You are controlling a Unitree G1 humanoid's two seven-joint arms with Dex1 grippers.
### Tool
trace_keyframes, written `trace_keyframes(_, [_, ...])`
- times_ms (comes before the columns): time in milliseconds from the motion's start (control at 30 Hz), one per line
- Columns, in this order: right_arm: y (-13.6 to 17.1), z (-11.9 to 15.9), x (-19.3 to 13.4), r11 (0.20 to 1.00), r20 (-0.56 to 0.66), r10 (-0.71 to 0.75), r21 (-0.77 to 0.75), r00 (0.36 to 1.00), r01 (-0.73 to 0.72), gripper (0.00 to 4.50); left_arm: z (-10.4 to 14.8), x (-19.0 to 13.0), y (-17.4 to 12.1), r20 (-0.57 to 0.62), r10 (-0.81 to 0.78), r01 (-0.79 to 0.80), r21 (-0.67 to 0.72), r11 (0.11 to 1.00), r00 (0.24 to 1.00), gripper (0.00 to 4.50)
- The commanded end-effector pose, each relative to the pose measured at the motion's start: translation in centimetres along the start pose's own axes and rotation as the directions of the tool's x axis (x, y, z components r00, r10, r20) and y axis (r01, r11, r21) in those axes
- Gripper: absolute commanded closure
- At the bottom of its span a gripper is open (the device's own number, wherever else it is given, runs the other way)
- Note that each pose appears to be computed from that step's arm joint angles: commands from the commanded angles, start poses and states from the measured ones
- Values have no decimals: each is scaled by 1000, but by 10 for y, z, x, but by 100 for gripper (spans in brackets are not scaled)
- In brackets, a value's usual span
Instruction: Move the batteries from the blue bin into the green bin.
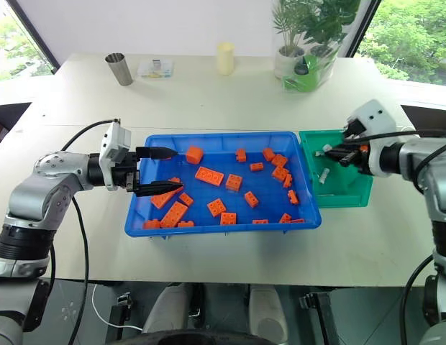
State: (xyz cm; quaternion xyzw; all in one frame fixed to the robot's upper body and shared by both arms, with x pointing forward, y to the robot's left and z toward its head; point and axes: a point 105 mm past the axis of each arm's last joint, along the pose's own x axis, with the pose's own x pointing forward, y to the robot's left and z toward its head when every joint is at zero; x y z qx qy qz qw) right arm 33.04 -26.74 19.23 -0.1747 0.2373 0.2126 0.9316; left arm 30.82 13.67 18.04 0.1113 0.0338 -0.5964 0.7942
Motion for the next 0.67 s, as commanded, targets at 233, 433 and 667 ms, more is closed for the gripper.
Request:
trace_keyframes(233, [-37,10,-41,954,117,-10,-296,993,44,151,19,-22,14,10,56,-57,64,996,998,0])
trace_keyframes(433, [-60,-8,-87,916,117,120,-395,986,-65,151,19,-63,18,-44,123,-120,54,991,991,0])
trace_keyframes(667, [-76,-30,-96,933,103,133,-349,986,-90,151,21,-105,26,-116,186,-182,39,982,976,0])
